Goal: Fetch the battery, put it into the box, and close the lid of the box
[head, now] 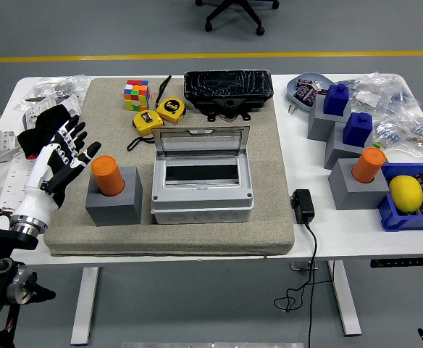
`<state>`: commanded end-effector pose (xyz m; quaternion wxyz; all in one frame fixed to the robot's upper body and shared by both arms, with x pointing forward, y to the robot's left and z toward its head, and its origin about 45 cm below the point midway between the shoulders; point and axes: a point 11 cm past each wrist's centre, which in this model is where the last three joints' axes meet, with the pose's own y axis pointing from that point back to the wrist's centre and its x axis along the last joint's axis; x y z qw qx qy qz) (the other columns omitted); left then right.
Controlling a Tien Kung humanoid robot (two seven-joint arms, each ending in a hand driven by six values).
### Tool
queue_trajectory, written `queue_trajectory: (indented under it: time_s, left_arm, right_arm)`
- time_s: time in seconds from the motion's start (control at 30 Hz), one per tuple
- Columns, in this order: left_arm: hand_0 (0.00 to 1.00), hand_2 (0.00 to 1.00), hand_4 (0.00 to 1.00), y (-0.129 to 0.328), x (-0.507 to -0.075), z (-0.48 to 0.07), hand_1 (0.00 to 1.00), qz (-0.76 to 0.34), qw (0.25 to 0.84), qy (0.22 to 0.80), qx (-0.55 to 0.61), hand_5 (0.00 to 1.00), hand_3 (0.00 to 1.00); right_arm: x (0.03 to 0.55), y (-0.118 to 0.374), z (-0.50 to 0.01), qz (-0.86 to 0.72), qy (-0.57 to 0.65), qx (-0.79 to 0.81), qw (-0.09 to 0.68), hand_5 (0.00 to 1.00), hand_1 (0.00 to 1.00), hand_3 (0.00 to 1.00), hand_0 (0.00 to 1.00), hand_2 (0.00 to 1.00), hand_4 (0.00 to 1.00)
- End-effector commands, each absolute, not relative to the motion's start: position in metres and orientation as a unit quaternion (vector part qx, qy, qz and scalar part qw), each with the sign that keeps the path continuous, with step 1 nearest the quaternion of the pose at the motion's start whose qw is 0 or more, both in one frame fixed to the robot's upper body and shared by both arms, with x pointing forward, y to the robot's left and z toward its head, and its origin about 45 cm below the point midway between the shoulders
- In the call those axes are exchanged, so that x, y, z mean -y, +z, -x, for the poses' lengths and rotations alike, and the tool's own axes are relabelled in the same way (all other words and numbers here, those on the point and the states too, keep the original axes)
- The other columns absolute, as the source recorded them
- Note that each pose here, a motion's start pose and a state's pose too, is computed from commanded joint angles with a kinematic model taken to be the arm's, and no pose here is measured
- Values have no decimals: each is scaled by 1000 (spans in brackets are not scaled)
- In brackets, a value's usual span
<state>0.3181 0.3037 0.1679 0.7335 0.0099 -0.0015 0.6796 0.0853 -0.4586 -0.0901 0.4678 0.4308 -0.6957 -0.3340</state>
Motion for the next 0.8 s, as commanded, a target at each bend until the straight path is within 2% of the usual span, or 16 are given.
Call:
queue_trajectory:
  time_s: [0.07,0.1,0.27,0.3,0.47,0.5,0.67,0.7,0.8]
  left_arm:
    - [998,998,998,168,-303,-318,998,-11,734,679,2,463,998]
    - [998,998,998,167,-301,-318,998,-12,735,678,1,329,998]
    - [998,998,998,161,-295,-316,998,-9,738,675,-15,329,998]
    - [998,998,998,159,-294,-316,998,-11,738,674,-16,174,998]
    - [998,998,998,153,-290,-315,998,-27,746,665,-15,174,998]
    - [998,998,998,152,-289,-315,998,-31,747,664,-14,130,998]
    - [998,998,998,151,-283,-315,998,-39,753,656,-9,130,998]
    - [969,998,998,151,-282,-315,998,-41,754,655,-6,70,994]
    - [969,998,998,151,-280,-316,998,-45,754,656,0,70,994]
  right_arm:
    - [459,-90,-85,-430,-334,696,468,998,842,827,879,783,998]
    - [459,-90,-85,-430,-334,696,468,998,842,826,879,784,998]
    - [458,-90,-84,-430,-335,696,468,998,842,826,879,784,998]
    - [458,-90,-84,-431,-335,696,468,998,842,826,879,784,998]
    - [458,-91,-84,-431,-335,695,468,998,842,826,879,784,998]
    - [458,-91,-84,-431,-335,695,468,998,842,826,879,784,998]
    - [458,-90,-85,-431,-335,696,467,998,842,826,879,784,998]
    - [458,-90,-85,-431,-335,696,468,998,842,826,879,784,998]
    - [458,-90,-85,-431,-335,696,468,998,842,826,879,784,998]
